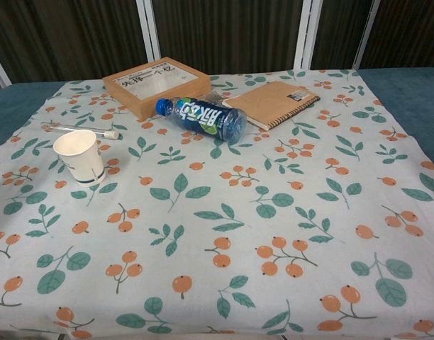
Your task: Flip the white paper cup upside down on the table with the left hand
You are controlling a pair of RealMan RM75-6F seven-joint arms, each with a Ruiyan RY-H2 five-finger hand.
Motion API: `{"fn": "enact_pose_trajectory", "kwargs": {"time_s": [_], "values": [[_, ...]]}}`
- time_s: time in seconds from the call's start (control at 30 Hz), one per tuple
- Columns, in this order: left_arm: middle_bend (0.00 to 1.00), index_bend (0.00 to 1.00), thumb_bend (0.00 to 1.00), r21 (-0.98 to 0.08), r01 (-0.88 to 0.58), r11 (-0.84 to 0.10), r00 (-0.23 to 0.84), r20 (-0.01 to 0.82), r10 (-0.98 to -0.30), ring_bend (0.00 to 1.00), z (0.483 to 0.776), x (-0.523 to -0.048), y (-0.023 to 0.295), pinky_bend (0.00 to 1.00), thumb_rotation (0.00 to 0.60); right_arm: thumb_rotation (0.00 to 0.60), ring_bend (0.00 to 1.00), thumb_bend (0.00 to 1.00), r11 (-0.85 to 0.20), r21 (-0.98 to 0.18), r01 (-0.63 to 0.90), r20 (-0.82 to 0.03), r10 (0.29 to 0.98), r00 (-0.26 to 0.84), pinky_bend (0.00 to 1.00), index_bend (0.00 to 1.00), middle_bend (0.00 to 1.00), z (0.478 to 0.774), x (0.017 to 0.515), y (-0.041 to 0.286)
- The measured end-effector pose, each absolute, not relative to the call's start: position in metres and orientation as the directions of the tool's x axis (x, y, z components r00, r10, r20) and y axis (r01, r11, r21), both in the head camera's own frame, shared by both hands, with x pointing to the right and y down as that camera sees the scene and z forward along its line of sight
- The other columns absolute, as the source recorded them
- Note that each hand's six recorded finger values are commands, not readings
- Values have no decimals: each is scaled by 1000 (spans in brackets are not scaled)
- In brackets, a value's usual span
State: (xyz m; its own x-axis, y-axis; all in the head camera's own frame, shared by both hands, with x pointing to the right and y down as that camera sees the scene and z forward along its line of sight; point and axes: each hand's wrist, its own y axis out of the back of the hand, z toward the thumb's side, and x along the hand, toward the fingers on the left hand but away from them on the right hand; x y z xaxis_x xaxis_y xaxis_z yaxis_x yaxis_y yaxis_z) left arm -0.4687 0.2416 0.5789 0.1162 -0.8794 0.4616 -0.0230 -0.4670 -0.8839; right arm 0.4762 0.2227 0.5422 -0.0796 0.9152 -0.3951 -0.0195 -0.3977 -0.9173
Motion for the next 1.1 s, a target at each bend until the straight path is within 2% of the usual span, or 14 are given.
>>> {"fn": "enact_pose_trajectory", "kwargs": {"time_s": [0.4, 0.57, 0.83, 1.1], "values": [[0, 0, 387, -890, -15, -455, 148, 448, -882, 0, 579, -453, 234, 0, 600, 600, 0, 70, -400, -917, -17, -398, 915, -69, 0, 0, 0, 544, 476, 219], [0, 0, 334, -895, 4, -446, 217, 436, -873, 0, 579, -428, 215, 0, 600, 600, 0, 70, -405, -914, -12, -404, 913, -58, 0, 0, 0, 546, 473, 219], [0, 0, 313, -866, 118, -485, 373, 491, -787, 0, 594, -344, 155, 0, 600, 600, 0, 71, -409, -912, -20, -407, 910, -81, 0, 0, 0, 546, 478, 217], [0, 0, 302, -808, 277, -520, 398, 589, -704, 0, 617, -294, 123, 0, 600, 600, 0, 71, -418, -908, -18, -416, 905, -86, 0, 0, 0, 550, 481, 217]]}}
